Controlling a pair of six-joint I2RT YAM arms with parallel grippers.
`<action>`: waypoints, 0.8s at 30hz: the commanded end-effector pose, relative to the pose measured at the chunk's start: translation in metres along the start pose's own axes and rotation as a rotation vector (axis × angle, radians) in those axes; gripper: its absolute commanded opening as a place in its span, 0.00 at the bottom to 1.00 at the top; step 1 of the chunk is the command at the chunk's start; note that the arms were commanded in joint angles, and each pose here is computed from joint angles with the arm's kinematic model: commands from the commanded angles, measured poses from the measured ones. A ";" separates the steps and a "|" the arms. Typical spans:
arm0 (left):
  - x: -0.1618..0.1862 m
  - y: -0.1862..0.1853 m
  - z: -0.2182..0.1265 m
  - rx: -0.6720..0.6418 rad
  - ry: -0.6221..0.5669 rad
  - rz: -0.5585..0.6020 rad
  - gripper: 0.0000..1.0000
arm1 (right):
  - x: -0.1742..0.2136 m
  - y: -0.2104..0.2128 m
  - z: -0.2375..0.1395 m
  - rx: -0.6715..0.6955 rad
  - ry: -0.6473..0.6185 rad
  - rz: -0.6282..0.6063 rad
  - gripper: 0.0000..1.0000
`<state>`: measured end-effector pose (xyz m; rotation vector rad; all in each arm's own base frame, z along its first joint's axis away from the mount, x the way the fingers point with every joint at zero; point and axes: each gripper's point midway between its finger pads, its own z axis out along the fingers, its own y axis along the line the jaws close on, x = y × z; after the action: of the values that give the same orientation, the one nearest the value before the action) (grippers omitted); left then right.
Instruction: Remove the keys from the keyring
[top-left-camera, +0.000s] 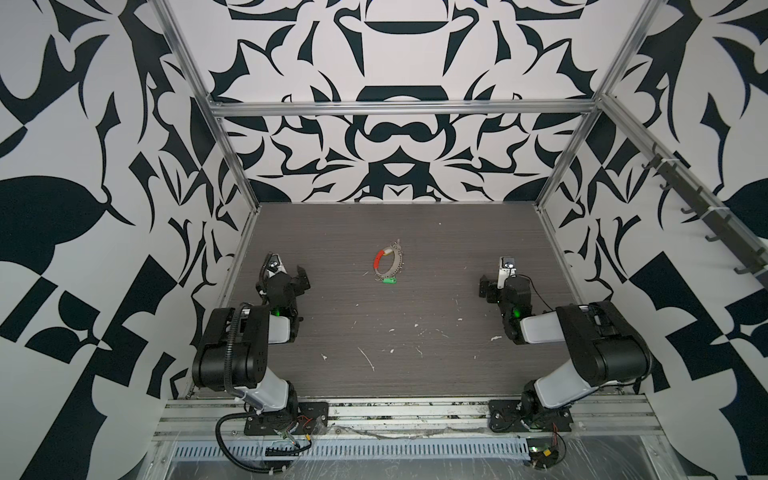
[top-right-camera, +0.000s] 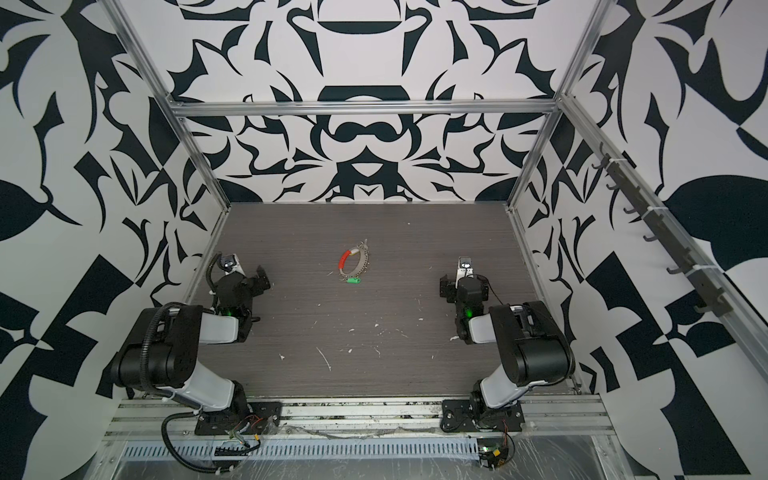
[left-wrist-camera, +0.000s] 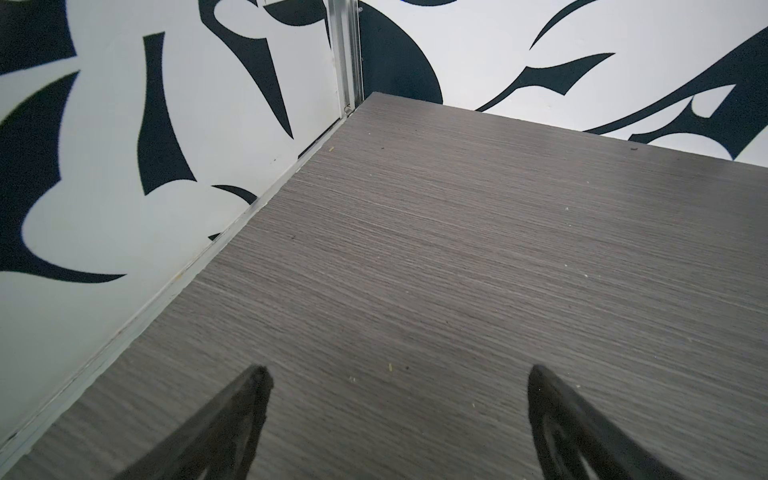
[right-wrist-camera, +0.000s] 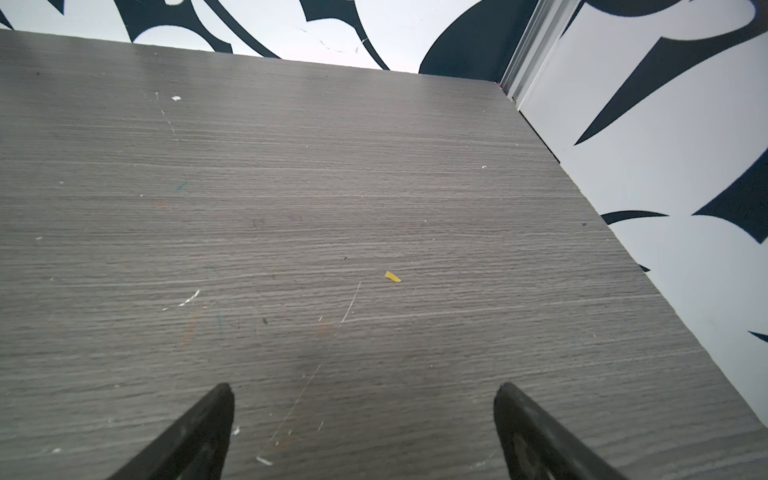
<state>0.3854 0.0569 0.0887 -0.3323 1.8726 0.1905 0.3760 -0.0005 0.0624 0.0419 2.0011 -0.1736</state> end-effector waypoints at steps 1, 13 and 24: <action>-0.005 0.000 -0.001 0.002 -0.023 -0.011 0.99 | -0.020 0.001 0.001 -0.001 -0.057 0.012 1.00; -0.005 0.000 -0.001 0.002 -0.023 -0.011 0.99 | -0.021 0.001 0.001 -0.001 -0.058 0.014 1.00; -0.006 -0.001 -0.001 0.007 -0.026 -0.010 0.99 | -0.021 0.002 0.001 -0.006 -0.058 0.009 1.00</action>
<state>0.3854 0.0569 0.0887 -0.3320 1.8727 0.1901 0.3760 -0.0005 0.0624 0.0416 2.0011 -0.1732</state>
